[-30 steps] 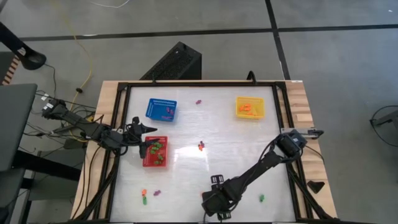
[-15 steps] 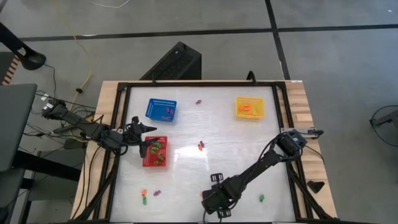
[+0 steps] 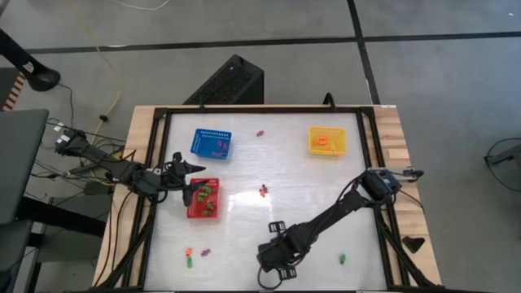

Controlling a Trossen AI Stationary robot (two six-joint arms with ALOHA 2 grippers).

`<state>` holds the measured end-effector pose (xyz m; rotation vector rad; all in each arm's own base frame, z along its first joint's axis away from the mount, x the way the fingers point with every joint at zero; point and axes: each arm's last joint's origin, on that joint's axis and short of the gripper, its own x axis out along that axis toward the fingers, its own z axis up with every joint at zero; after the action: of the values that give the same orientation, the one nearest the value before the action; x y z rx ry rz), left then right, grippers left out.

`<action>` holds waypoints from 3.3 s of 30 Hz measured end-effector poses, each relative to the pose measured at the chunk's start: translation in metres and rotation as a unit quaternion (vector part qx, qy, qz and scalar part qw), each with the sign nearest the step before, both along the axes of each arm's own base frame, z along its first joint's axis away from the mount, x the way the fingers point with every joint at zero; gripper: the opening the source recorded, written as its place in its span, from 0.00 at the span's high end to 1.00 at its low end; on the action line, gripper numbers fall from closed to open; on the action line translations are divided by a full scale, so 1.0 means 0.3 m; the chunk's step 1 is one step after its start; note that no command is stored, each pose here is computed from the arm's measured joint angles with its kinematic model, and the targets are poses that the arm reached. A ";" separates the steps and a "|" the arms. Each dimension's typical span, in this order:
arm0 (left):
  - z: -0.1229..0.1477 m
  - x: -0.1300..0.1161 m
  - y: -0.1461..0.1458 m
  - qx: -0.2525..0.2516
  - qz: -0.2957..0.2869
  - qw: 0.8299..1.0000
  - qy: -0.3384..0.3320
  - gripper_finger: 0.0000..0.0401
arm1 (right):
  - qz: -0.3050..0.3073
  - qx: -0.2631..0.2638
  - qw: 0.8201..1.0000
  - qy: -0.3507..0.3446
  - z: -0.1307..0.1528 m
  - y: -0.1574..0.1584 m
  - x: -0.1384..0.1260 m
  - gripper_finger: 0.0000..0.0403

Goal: Sort Halloween decoration
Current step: Put the violet skeleton toy into the blue bin, then put the orange skeleton toy into the yellow bin

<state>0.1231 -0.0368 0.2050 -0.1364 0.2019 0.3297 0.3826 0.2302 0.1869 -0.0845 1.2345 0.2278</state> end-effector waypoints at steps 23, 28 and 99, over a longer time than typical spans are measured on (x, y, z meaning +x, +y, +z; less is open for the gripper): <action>0.000 0.000 0.000 0.011 -0.003 1.000 0.004 0.44 | -0.099 -0.091 0.931 -0.338 0.232 -0.968 0.383 0.80; 0.000 0.000 0.000 0.025 -0.006 1.000 0.008 0.44 | -0.176 0.006 0.911 -0.373 0.239 -1.143 0.373 0.80; -0.020 -0.006 0.001 -0.006 -0.005 1.000 0.027 0.44 | -0.089 -0.102 0.990 -0.045 0.008 -0.657 0.189 0.41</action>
<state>0.1214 -0.0365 0.1990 -0.1384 0.2572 0.3218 0.4394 0.0332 0.1893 -0.1586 1.1650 -0.0577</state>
